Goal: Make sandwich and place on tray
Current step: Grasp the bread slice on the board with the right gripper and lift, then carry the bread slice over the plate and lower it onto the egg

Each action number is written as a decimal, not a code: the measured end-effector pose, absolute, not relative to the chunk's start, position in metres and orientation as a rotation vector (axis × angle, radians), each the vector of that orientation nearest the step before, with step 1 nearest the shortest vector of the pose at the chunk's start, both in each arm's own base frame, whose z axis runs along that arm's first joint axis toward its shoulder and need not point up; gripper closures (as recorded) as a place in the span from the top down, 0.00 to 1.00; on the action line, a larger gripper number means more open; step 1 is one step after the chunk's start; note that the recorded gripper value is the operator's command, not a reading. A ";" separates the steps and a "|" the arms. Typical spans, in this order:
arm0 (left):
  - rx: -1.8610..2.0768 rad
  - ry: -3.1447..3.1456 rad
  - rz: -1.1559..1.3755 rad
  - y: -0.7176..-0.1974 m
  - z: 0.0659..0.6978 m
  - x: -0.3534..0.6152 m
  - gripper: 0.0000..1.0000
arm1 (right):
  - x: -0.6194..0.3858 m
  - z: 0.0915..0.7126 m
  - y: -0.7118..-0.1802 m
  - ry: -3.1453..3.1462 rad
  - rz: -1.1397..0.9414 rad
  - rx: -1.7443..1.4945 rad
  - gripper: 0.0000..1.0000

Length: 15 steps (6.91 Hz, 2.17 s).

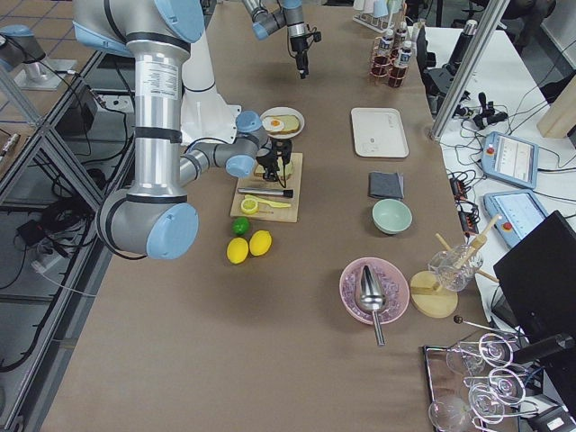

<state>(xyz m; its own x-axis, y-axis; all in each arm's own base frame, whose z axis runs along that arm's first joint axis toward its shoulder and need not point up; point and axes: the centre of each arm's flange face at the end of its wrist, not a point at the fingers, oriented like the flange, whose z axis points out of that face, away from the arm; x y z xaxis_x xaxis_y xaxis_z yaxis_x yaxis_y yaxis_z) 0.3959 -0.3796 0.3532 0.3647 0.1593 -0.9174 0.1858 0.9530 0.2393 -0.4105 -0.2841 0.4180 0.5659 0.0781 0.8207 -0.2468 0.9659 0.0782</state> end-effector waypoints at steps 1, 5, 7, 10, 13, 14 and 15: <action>0.327 1.204 -0.017 -0.380 0.353 0.396 0.98 | -0.411 0.416 -0.284 -0.955 0.192 0.194 0.00; 0.328 1.206 -0.017 -0.380 0.352 0.396 0.98 | -0.380 0.389 -0.305 -1.015 0.224 0.192 0.00; 0.328 1.208 -0.017 -0.379 0.352 0.396 0.98 | -0.360 0.338 -0.318 -1.136 0.207 0.171 0.00; 0.327 1.209 -0.017 -0.379 0.352 0.394 0.98 | -0.436 0.258 -0.335 -1.224 0.145 0.174 0.00; 0.320 1.212 -0.030 -0.379 0.353 0.393 0.98 | -0.513 0.228 -0.332 -1.199 0.020 0.266 0.00; 0.319 1.213 -0.035 -0.379 0.352 0.393 0.99 | -0.530 0.228 -0.331 -1.183 -0.025 0.292 0.00; 0.319 1.213 -0.038 -0.380 0.352 0.393 0.98 | -0.541 0.229 -0.329 -1.168 -0.059 0.313 0.00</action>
<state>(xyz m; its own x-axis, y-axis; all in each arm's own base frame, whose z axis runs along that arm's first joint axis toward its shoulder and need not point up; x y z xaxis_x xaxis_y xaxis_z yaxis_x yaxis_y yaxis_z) 0.3928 -0.3796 0.3522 0.3553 0.1408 -0.9241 0.1978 0.9549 0.2216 -0.5411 -0.3292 0.2295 0.3955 -0.2074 0.8947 -0.1162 0.9551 0.2727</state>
